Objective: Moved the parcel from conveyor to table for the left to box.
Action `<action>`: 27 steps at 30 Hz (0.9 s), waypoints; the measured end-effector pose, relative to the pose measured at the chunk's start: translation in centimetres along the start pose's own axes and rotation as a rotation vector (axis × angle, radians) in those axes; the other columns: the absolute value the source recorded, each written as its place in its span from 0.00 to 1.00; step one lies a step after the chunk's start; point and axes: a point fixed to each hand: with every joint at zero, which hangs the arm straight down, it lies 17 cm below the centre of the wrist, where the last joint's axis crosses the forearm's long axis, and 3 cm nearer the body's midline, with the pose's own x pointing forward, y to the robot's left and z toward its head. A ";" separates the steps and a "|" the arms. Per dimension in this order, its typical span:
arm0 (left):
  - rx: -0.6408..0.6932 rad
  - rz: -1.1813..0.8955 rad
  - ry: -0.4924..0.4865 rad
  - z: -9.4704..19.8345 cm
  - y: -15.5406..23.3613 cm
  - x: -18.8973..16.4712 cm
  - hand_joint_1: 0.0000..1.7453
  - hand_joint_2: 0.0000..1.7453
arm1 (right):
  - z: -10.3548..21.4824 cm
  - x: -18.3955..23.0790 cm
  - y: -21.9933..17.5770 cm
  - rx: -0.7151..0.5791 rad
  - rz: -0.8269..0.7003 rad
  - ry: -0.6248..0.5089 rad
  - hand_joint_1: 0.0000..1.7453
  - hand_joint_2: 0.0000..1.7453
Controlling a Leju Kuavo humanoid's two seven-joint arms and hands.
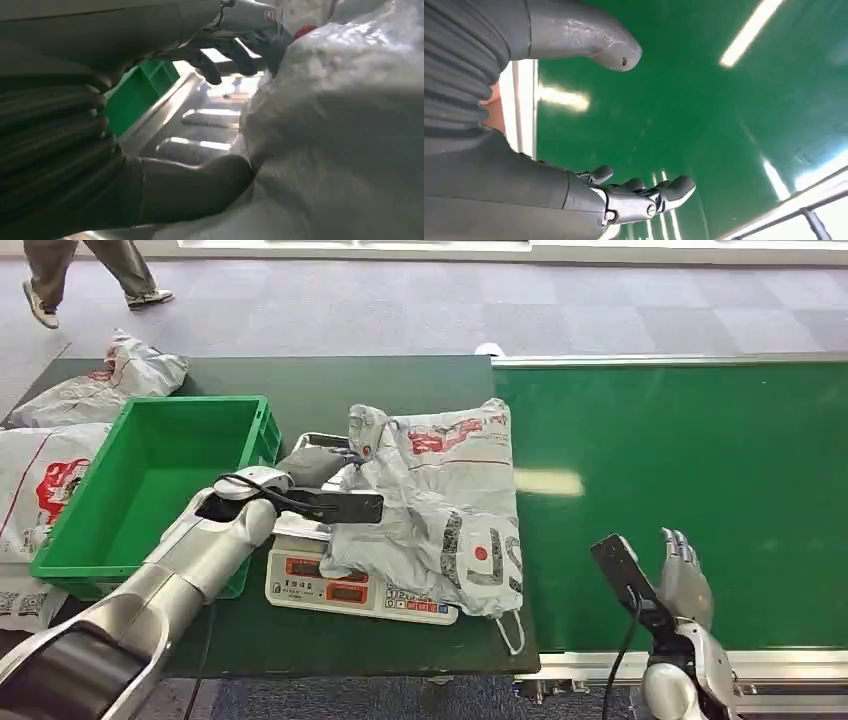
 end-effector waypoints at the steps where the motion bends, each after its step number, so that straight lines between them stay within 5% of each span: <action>1: -0.045 -0.018 -0.005 0.1 -1.0 -0.1 0.55 1.00 | -0.3 0.3 0.1 0.001 -0.002 -0.007 0.00 1.00; 8: -0.142 -0.134 -0.007 0.4 -2.3 -0.9 0.56 1.00 | -1.2 1.5 0.7 0.019 0.005 -0.047 0.00 1.00; 9: -0.144 -0.142 -0.005 0.5 -2.2 -1.0 0.93 1.00 | -1.2 1.5 0.8 0.021 0.007 -0.047 0.00 1.00; 10: -0.146 -0.148 -0.003 0.5 -2.1 -1.1 1.00 1.00 | -1.3 1.5 0.9 0.023 0.010 -0.048 0.00 1.00; 27: 0.028 -0.257 -0.002 0.3 -0.2 -2.0 1.00 1.00 | -0.1 1.1 1.0 0.004 0.013 -0.064 0.00 1.00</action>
